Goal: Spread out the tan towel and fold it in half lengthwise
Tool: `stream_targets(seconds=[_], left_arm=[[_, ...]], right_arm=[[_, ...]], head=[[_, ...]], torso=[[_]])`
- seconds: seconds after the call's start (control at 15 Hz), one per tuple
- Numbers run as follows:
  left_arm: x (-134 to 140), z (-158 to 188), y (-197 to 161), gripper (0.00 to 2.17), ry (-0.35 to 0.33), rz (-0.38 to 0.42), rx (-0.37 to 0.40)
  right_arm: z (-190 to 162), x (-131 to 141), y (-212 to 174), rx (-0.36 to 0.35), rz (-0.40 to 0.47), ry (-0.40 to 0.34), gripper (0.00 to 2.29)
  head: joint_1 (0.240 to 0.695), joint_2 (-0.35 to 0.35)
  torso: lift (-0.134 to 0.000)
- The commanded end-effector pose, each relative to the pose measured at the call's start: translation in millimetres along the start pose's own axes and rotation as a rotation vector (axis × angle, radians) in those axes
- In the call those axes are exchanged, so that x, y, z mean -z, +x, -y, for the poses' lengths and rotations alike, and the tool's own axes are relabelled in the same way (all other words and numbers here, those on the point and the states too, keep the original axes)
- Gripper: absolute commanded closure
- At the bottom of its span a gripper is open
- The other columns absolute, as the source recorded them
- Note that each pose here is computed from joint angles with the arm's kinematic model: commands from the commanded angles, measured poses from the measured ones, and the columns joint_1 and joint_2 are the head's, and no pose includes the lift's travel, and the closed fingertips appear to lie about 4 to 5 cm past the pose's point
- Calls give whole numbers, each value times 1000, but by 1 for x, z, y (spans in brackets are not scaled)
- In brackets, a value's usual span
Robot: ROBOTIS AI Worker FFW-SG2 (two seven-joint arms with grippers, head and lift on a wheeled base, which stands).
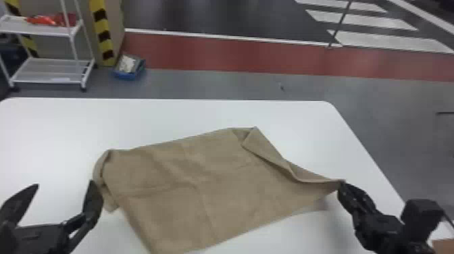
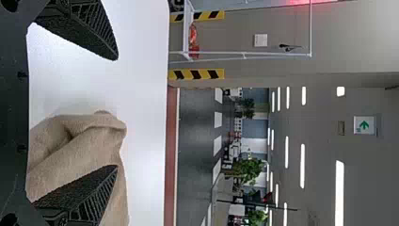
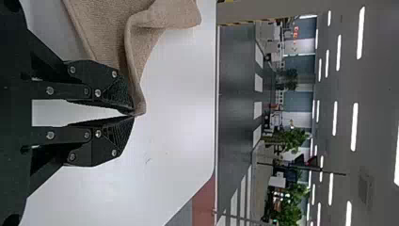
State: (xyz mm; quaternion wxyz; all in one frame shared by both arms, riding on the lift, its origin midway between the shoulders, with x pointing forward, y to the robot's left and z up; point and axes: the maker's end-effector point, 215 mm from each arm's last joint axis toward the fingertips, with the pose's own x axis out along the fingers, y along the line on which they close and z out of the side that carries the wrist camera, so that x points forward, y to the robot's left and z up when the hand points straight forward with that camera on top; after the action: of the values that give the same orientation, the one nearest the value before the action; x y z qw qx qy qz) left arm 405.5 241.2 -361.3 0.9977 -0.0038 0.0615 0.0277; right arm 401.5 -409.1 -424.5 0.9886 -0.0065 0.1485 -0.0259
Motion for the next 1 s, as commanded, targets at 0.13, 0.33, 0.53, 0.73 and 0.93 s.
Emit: stream_targets(seconds=[0.13, 0.33, 0.53, 0.73, 0.93], left_arm=[[3, 2, 0, 56, -3, -2, 1], [5, 2, 2, 56, -4, -4, 1], [5, 2, 4, 56, -4, -2, -1], [3, 6, 6, 56, 2, 2, 9], [7, 23, 6, 117, -3, -2, 97]], right_arm=[[31, 43, 0, 60, -119, 83, 319], [50, 32, -6, 96, -96, 64, 9], [71, 22, -14, 138, -84, 55, 43], [80, 13, -19, 154, -69, 48, 46], [88, 11, -23, 167, -62, 56, 49]], head=[[695, -252], [695, -282], [695, -311], [695, -335], [695, -350]], torso=[[-128], [-128], [-128], [-128], [-128]])
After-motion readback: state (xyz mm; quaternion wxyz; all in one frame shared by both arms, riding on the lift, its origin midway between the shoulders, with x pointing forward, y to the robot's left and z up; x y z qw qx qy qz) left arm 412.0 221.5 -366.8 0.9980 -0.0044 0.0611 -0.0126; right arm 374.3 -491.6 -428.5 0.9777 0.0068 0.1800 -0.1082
